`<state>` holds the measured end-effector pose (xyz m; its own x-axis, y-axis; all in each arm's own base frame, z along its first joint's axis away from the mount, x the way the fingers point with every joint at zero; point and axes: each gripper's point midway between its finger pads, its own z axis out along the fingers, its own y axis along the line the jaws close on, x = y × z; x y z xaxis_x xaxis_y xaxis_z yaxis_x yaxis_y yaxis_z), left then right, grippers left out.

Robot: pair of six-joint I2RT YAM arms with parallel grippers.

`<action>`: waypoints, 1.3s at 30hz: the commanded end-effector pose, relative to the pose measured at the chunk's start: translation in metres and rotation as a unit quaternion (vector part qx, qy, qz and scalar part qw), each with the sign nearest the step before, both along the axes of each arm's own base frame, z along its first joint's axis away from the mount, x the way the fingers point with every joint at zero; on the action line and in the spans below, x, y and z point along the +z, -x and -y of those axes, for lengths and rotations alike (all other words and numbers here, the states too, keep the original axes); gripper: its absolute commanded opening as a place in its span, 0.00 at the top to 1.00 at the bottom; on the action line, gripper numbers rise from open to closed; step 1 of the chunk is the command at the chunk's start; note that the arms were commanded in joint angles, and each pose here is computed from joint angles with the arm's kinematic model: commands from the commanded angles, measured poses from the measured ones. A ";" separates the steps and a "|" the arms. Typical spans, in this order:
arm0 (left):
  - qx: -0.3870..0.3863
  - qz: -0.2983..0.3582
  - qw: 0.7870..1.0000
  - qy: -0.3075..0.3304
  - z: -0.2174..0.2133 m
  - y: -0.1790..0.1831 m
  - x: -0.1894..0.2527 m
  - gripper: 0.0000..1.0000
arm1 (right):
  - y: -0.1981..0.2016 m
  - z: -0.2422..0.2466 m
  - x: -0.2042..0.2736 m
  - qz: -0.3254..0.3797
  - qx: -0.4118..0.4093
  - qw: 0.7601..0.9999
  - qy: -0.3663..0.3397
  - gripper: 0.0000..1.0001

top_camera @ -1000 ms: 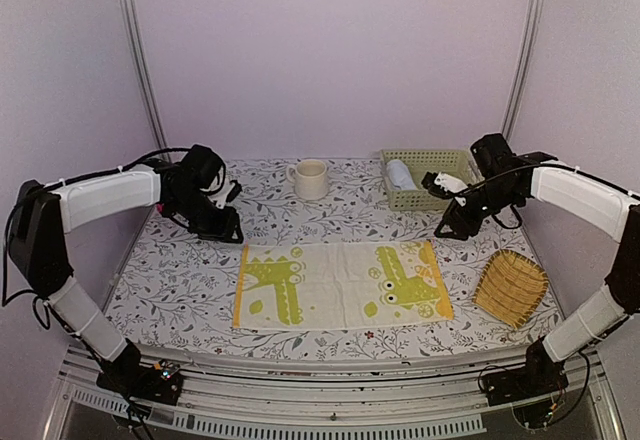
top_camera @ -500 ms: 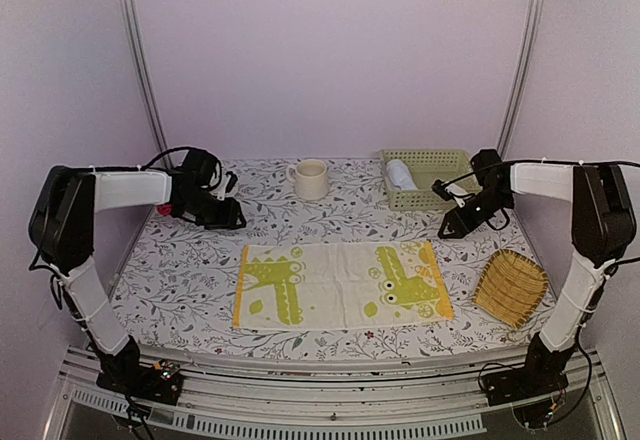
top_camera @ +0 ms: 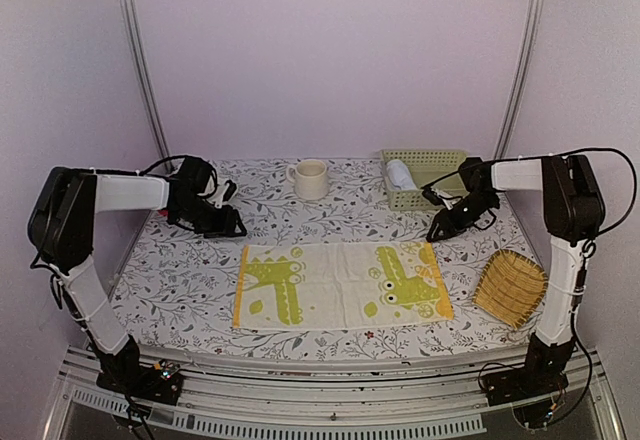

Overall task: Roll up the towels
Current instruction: Fold the towel at the center of the board.

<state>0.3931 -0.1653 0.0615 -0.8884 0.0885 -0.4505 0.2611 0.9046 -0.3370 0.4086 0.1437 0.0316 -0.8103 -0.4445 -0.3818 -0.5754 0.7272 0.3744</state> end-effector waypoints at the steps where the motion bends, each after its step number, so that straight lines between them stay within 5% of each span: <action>1: -0.004 -0.010 1.000 0.003 -0.002 0.004 -0.008 0.51 | 0.006 -0.008 -0.005 -0.037 0.000 0.999 -0.021 0.65; 17: -0.008 -0.024 1.000 0.000 -0.003 0.007 -0.019 0.56 | -0.001 -0.028 -0.013 -0.060 0.010 0.997 -0.037 0.73; 28: -0.003 -0.024 1.000 -0.011 -0.006 0.006 -0.020 0.58 | -0.018 -0.017 -0.009 -0.019 -0.002 1.000 0.000 0.97; 35: -0.003 -0.023 1.000 -0.015 -0.008 0.005 -0.019 0.58 | -0.022 -0.013 0.004 0.019 0.001 0.999 0.026 0.96; 39: -0.004 -0.023 1.000 -0.013 -0.007 0.004 -0.019 0.58 | -0.020 -0.018 0.002 0.031 0.015 0.998 0.044 0.86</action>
<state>0.3865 -0.1634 0.0464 -0.9039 0.1016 -0.4155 0.2551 0.9077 -0.3332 0.4246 0.1562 0.0199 -0.8199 -0.4586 -0.3428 -0.5648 0.7460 0.3529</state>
